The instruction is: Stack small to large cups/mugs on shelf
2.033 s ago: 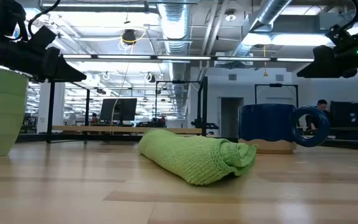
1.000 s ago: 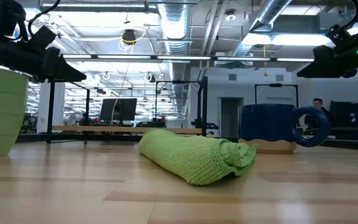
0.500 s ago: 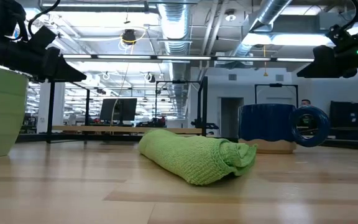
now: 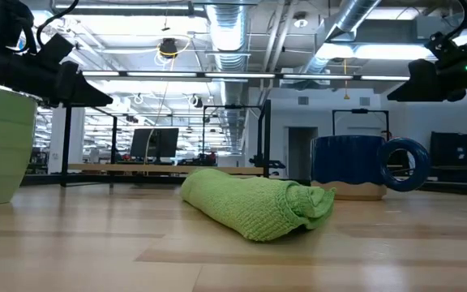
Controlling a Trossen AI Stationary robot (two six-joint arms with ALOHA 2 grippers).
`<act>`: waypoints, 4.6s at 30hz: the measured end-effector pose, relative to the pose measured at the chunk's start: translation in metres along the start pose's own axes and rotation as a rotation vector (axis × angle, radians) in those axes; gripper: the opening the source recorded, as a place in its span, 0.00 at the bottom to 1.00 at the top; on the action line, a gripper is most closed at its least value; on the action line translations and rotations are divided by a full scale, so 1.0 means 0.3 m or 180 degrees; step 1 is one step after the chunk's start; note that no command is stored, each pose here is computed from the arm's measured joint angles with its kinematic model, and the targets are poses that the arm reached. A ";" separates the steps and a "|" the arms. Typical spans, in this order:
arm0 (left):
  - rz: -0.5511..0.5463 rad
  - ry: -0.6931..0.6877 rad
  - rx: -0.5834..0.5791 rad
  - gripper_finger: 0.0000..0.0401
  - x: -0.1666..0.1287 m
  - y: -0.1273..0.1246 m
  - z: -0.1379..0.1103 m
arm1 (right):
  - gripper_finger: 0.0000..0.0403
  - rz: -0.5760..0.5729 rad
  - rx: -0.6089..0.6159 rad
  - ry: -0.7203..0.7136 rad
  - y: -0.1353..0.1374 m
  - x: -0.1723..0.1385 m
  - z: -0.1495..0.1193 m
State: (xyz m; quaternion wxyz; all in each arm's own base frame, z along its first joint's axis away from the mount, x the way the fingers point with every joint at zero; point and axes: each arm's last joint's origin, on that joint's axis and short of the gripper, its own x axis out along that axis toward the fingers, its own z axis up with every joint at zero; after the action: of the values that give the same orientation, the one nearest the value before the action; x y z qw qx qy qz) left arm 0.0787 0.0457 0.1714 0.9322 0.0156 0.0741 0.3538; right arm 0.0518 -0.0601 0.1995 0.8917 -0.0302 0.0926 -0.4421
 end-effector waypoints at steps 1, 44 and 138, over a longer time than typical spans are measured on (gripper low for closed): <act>0.0000 0.0000 -0.0001 0.50 0.000 0.000 0.000 | 0.55 -0.0001 0.0000 0.0000 0.000 0.000 0.000; 0.0005 -0.0010 0.0022 0.50 0.000 0.000 0.001 | 0.55 0.0010 0.0466 -0.0344 -0.003 -0.001 0.035; 0.0000 -0.0001 -0.0083 0.50 0.000 0.000 0.001 | 0.66 0.2949 -0.1393 0.1524 0.737 0.059 0.375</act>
State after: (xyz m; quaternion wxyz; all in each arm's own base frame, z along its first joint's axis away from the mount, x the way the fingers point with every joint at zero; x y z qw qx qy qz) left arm 0.0786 0.0457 0.1716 0.9324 0.0034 0.0693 0.3548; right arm 0.2570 0.0569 0.2775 0.9196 -0.0694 0.3854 0.0305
